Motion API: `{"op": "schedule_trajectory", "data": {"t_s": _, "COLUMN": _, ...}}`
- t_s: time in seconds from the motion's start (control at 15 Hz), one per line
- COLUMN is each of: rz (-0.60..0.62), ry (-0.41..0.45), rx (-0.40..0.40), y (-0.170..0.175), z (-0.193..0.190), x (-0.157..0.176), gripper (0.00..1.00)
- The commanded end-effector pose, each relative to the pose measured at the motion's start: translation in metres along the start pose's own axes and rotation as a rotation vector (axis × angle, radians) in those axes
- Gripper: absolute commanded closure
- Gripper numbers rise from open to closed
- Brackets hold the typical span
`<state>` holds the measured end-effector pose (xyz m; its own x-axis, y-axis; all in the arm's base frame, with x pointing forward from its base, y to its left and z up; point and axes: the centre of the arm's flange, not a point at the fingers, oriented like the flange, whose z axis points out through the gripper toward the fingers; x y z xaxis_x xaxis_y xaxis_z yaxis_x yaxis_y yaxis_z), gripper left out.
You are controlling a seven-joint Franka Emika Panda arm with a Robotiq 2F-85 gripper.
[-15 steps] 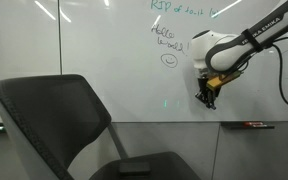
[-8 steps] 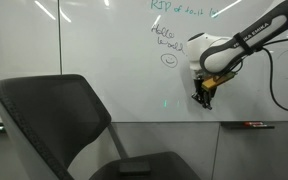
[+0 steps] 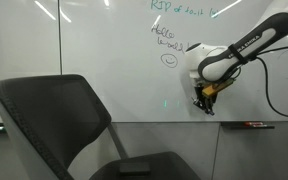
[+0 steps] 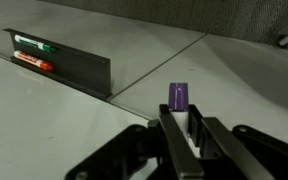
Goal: Use the marker on the chair to draw a smiley face on the whiteboard
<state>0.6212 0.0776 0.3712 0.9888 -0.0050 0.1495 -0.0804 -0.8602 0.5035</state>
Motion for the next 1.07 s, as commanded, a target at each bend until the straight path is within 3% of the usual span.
{"op": "schedule_trajectory", "data": {"t_s": 0.0, "rz": 0.018, "ry": 0.007, "rx": -0.045, "y": 0.017, "z": 0.006, "x": 0.015, "gripper": 0.92}}
{"op": "schedule_trajectory", "data": {"t_s": 0.6, "rz": 0.031, "ry": 0.027, "rx": -0.118, "y": 0.054, "z": 0.009, "x": 0.021, "gripper": 0.92}}
{"op": "schedule_trajectory", "data": {"t_s": 1.0, "rz": -0.032, "ry": -0.045, "rx": -0.102, "y": 0.056, "z": 0.004, "x": -0.013, "gripper": 0.92}}
